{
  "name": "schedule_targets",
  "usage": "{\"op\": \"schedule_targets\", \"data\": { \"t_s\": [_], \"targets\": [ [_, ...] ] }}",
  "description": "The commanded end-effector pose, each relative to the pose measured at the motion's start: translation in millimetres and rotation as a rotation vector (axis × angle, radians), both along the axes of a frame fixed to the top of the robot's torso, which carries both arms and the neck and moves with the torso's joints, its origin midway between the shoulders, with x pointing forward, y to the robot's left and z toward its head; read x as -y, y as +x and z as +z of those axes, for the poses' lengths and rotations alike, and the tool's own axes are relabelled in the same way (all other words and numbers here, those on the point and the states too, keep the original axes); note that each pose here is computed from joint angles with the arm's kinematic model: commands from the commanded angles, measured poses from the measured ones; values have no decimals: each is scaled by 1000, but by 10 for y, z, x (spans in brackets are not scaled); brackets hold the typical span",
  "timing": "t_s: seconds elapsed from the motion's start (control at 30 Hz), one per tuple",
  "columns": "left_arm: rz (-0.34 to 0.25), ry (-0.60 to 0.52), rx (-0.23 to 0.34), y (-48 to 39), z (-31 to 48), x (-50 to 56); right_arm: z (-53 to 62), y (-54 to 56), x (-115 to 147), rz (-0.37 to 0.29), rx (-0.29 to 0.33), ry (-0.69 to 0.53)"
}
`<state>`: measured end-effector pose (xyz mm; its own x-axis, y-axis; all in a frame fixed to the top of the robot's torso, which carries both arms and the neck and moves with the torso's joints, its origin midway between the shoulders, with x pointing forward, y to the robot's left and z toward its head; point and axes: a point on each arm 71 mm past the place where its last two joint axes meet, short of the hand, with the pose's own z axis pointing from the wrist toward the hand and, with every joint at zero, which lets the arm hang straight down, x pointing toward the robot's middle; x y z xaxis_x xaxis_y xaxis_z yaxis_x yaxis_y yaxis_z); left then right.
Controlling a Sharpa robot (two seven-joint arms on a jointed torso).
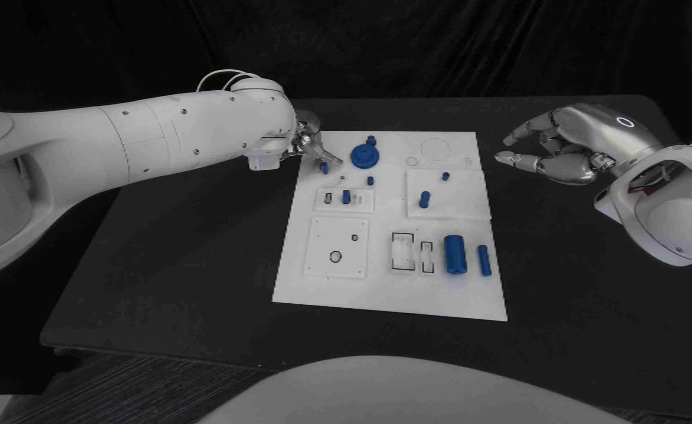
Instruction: Assemble the parts on the task board
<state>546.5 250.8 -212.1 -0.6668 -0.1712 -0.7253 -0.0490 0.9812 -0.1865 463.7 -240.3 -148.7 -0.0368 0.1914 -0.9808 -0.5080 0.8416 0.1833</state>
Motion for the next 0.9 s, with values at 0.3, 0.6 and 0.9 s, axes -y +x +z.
{"op": "schedule_targets", "data": {
  "t_s": [0.3,0.6,0.9],
  "targets": [
    [-17,-30,19,-6,-5,41,-21,5,11,-18,-14,-8],
    [-17,-26,11,-20,-11,34,-28,6,10,-18,-18,-11],
    [-15,-18,2,-29,-17,29,-34,7,4,-17,-23,-14]
  ]
}}
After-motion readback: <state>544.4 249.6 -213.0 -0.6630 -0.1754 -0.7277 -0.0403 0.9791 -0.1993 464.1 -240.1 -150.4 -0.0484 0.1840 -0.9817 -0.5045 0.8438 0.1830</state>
